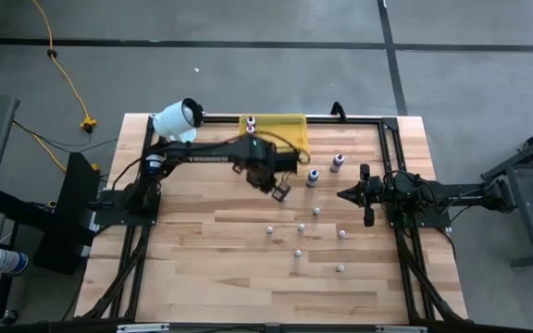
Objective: Pick & Place food coloring
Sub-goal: Put the small black food coloring bottle into the yellow container
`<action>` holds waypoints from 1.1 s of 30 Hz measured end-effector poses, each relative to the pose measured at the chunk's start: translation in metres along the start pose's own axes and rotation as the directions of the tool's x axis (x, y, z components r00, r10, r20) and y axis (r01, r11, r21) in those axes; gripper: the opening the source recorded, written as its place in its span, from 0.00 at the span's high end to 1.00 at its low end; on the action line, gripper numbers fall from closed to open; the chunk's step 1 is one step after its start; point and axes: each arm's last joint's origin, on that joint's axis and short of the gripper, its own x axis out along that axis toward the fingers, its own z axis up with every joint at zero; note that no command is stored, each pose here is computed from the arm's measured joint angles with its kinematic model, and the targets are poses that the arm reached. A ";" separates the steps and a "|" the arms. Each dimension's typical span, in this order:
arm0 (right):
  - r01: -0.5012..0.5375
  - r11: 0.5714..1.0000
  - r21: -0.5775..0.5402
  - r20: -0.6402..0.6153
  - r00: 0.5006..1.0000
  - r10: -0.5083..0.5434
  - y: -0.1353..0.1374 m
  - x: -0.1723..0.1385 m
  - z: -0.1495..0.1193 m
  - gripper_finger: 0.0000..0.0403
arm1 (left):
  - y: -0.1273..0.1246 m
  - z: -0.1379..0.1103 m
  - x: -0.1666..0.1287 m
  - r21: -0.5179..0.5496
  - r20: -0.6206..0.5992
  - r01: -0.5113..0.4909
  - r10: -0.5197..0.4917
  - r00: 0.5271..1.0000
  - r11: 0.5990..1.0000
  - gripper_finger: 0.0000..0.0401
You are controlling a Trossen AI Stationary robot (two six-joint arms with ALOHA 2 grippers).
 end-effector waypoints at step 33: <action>0.000 1.000 0.000 0.000 1.000 0.000 0.000 0.000 0.000 1.00 | 0.114 0.100 -0.016 0.362 0.096 -0.072 0.040 0.995 0.930 0.90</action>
